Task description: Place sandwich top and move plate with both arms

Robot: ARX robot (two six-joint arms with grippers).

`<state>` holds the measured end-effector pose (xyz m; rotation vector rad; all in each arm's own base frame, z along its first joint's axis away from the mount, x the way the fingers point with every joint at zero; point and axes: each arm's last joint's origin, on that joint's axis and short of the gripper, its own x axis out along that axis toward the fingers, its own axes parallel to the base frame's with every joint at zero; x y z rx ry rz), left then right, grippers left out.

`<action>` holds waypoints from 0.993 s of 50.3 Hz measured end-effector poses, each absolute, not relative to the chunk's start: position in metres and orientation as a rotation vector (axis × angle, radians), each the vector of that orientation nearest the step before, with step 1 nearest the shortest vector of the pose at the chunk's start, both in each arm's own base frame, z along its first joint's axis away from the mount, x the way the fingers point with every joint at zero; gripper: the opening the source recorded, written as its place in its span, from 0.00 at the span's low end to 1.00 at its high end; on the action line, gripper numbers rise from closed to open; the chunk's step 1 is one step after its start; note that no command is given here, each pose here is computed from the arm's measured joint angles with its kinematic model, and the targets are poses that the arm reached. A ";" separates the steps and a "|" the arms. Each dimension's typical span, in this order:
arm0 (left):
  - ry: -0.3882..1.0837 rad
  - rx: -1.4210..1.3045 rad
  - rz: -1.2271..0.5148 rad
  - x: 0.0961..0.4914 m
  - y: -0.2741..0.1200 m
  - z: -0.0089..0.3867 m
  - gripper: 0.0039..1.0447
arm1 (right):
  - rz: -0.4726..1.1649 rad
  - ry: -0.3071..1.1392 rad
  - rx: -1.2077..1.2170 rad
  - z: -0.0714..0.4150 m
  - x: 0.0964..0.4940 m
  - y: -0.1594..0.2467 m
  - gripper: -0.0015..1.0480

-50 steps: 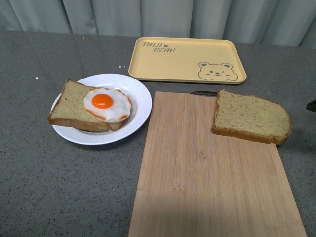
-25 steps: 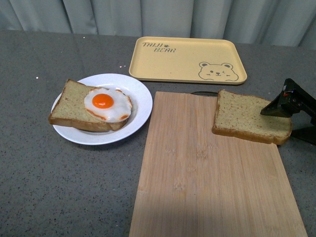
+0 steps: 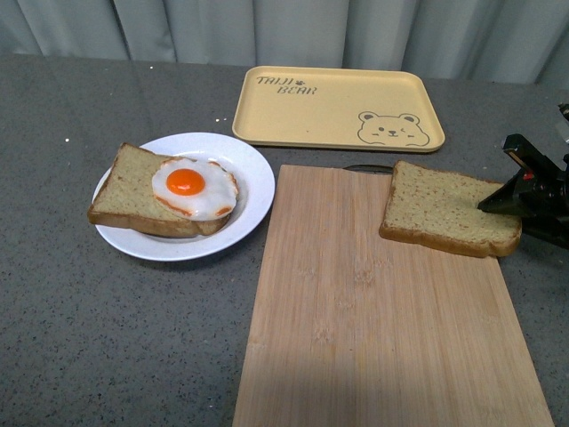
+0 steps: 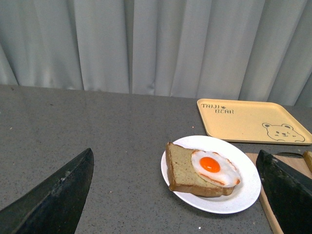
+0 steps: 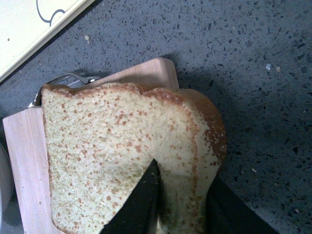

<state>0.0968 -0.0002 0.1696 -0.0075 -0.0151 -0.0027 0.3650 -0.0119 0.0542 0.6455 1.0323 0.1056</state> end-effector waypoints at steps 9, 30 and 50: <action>-0.015 -0.007 -0.003 0.097 0.000 0.170 0.94 | 0.154 0.995 0.666 0.067 0.357 -0.005 0.03; -0.015 -0.007 -0.002 0.097 0.000 0.170 0.94 | 0.534 0.827 0.851 0.110 0.356 0.068 0.03; -0.015 -0.007 -0.002 0.097 0.000 0.170 0.94 | 0.644 0.949 0.954 0.083 0.388 0.156 0.03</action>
